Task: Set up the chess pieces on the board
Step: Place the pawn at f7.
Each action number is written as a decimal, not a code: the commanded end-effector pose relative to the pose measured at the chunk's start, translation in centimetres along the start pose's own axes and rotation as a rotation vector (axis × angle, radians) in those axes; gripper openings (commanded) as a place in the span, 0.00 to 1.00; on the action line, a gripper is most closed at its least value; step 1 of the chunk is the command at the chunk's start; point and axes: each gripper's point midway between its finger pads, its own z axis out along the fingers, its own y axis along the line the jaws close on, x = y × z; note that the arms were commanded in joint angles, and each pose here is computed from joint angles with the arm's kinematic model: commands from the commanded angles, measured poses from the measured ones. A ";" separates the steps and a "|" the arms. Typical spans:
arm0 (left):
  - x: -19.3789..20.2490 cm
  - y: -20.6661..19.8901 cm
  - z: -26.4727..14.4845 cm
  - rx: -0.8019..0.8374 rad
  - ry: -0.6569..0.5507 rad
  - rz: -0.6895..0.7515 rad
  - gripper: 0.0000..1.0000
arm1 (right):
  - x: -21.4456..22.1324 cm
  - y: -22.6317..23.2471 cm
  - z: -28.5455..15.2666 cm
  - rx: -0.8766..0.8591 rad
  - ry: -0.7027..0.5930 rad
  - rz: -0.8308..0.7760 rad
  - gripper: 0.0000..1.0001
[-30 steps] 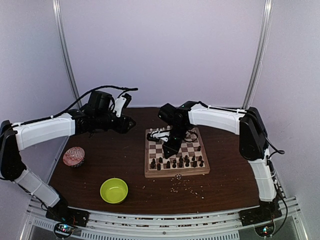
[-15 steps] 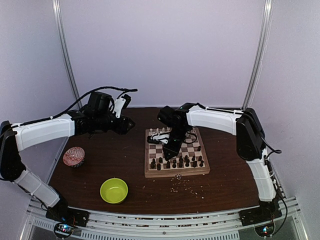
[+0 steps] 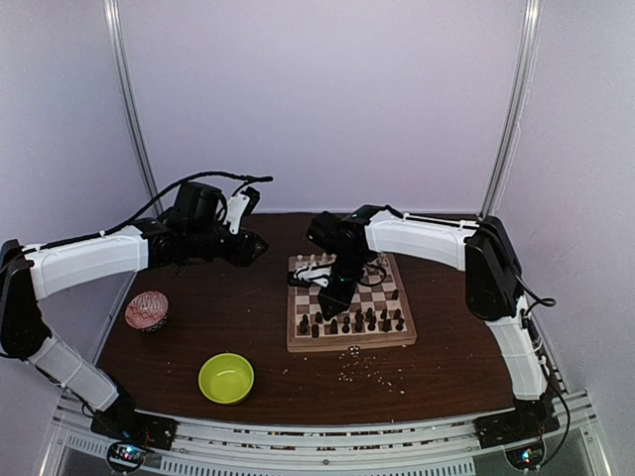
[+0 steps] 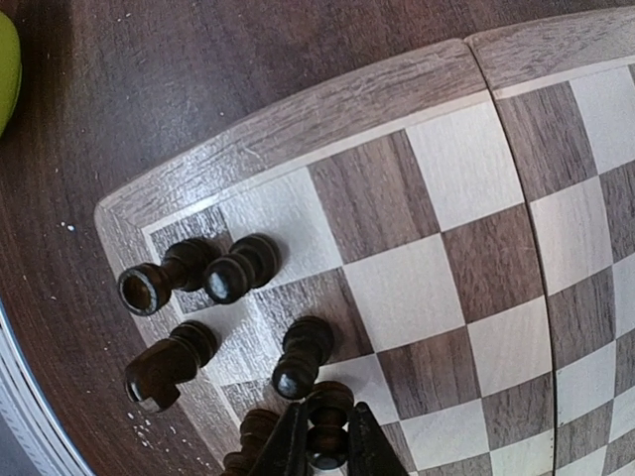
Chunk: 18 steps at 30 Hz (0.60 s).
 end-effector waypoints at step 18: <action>-0.8 0.2 -0.2 0.001 -0.023 -0.010 0.48 | 0.0 -1.6 -8.0 0.002 -0.147 0.071 0.31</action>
